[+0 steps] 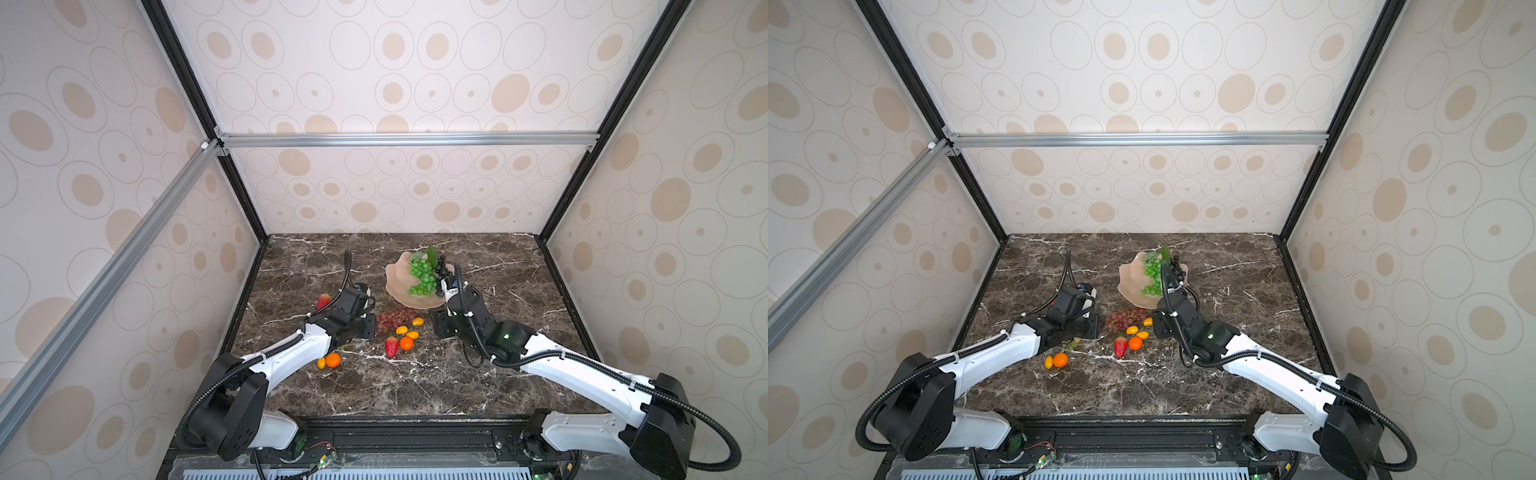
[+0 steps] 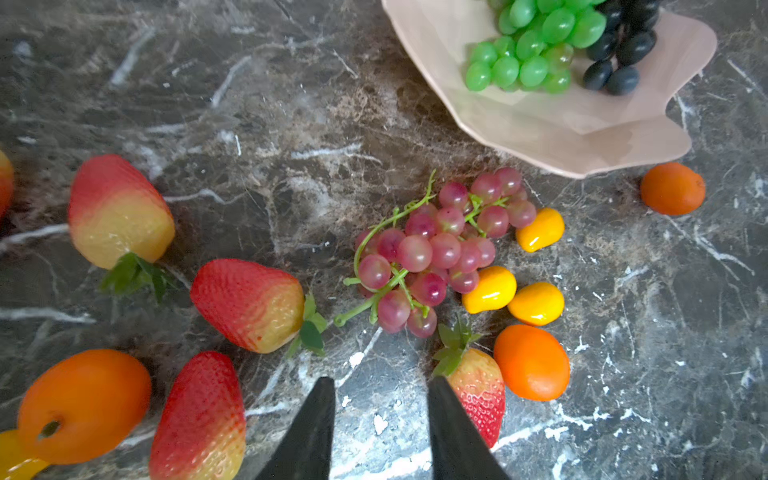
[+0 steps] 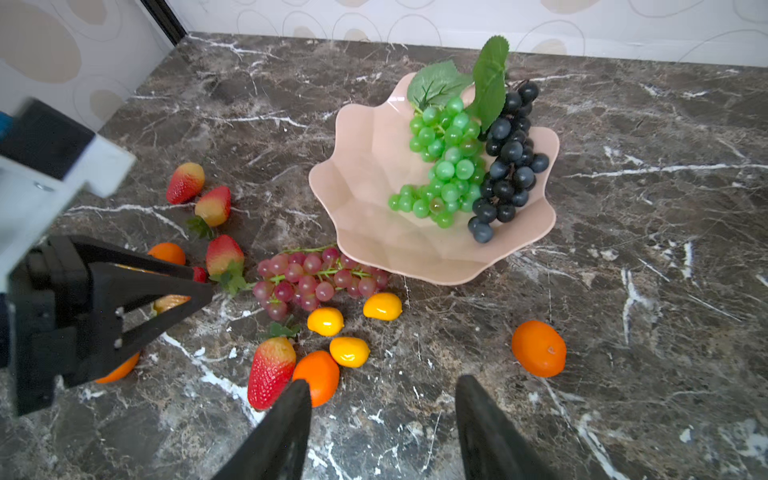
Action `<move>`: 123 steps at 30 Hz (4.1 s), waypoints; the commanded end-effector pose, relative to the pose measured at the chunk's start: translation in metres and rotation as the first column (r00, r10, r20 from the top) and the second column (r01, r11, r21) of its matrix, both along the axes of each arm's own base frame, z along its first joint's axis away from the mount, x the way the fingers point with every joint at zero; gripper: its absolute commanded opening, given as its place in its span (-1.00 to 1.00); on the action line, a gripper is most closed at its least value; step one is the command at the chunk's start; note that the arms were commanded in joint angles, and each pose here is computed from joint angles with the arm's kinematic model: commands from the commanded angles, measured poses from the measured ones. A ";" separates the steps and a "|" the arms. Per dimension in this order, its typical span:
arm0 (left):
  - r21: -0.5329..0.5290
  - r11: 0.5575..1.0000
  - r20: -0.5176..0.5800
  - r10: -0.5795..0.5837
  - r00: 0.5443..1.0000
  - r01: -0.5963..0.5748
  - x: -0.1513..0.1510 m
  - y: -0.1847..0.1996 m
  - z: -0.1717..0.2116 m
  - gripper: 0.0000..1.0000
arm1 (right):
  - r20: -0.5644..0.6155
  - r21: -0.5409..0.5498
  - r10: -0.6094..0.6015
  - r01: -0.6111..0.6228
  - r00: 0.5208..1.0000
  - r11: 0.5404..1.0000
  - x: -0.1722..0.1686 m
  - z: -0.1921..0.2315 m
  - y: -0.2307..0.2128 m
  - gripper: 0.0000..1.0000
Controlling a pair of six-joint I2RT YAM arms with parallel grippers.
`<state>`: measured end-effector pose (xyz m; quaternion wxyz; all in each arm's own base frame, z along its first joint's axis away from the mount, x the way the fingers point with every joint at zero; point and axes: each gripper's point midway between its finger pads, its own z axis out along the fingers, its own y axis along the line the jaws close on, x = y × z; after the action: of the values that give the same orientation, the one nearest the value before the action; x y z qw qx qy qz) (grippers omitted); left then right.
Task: Place and organize the fake fruits in the fruit bowl
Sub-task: 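Lower left gripper onto the red grapes while right gripper draws back from bowl, then close the left gripper on the red grape stem and lift it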
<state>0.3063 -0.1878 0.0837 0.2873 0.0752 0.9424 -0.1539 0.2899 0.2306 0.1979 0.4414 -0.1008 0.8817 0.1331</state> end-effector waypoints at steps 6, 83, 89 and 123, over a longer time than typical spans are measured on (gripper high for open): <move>-0.074 0.997 -0.092 -0.043 0.995 0.036 -0.009 -0.015 -0.026 -0.65 | -0.059 -0.013 -0.027 0.026 0.998 1.000 0.003 -0.013 0.001 0.17; 0.116 0.933 -0.146 -0.323 0.935 0.341 0.017 -0.043 -0.072 -0.68 | -0.090 -0.078 -0.016 0.009 0.996 0.997 -0.001 -0.015 -0.004 0.18; 0.116 0.935 -0.135 -0.320 0.938 0.336 0.018 -0.043 -0.069 -0.87 | -0.093 -0.074 -0.013 0.006 0.996 0.997 0.000 -0.016 -0.002 0.18; 0.160 0.977 0.190 -0.172 0.967 0.142 0.013 -0.018 0.048 -1.00 | -0.002 -0.038 -0.141 0.141 0.990 0.989 0.012 -0.001 -0.019 0.19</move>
<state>0.3172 -0.2091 0.1154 0.3411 0.1937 0.9131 -0.1117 0.2945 0.2253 0.1797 0.4070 -0.0877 0.9047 0.0908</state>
